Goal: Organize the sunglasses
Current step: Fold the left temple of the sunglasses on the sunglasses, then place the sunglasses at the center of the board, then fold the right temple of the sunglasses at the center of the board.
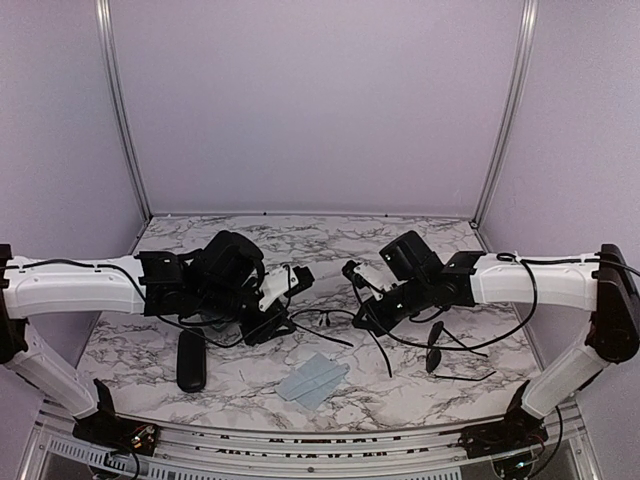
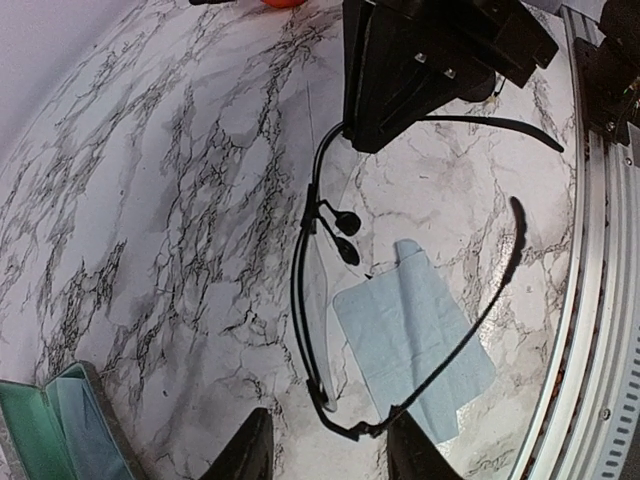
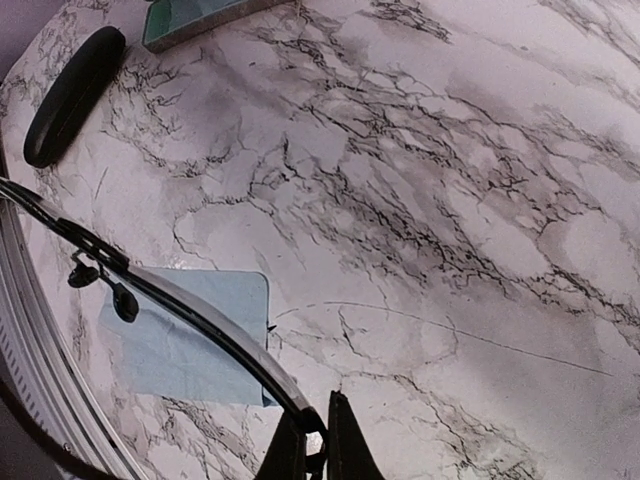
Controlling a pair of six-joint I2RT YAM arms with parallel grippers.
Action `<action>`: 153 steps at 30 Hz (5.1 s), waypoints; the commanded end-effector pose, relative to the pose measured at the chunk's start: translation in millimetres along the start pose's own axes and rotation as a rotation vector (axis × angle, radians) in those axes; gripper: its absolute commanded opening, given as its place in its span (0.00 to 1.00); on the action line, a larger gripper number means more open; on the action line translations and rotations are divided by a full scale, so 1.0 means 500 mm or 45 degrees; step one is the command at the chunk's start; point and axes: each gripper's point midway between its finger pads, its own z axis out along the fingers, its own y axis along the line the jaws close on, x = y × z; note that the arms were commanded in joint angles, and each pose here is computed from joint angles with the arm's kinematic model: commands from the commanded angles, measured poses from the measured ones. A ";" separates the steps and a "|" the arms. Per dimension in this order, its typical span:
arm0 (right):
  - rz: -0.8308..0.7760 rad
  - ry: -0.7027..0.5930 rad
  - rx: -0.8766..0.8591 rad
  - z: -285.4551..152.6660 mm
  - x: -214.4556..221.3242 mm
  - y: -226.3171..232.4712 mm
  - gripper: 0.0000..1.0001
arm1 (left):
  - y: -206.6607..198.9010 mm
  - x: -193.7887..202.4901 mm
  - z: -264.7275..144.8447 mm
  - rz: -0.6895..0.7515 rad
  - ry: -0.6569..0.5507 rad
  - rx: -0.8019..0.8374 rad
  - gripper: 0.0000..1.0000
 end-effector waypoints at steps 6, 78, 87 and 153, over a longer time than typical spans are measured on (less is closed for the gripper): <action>-0.002 -0.007 -0.003 -0.012 -0.016 0.009 0.03 | -0.008 -0.031 0.032 -0.051 -0.006 0.045 0.33; 0.216 0.044 0.520 0.002 0.121 -0.217 0.24 | 0.159 0.078 0.251 -0.783 0.129 0.013 0.33; 0.162 0.137 0.487 0.034 0.153 -0.198 0.18 | 0.132 0.099 0.269 -0.826 0.183 0.088 0.31; 0.334 -0.152 0.278 0.005 0.068 -0.073 0.37 | 0.035 0.001 0.351 -0.723 0.226 0.246 0.29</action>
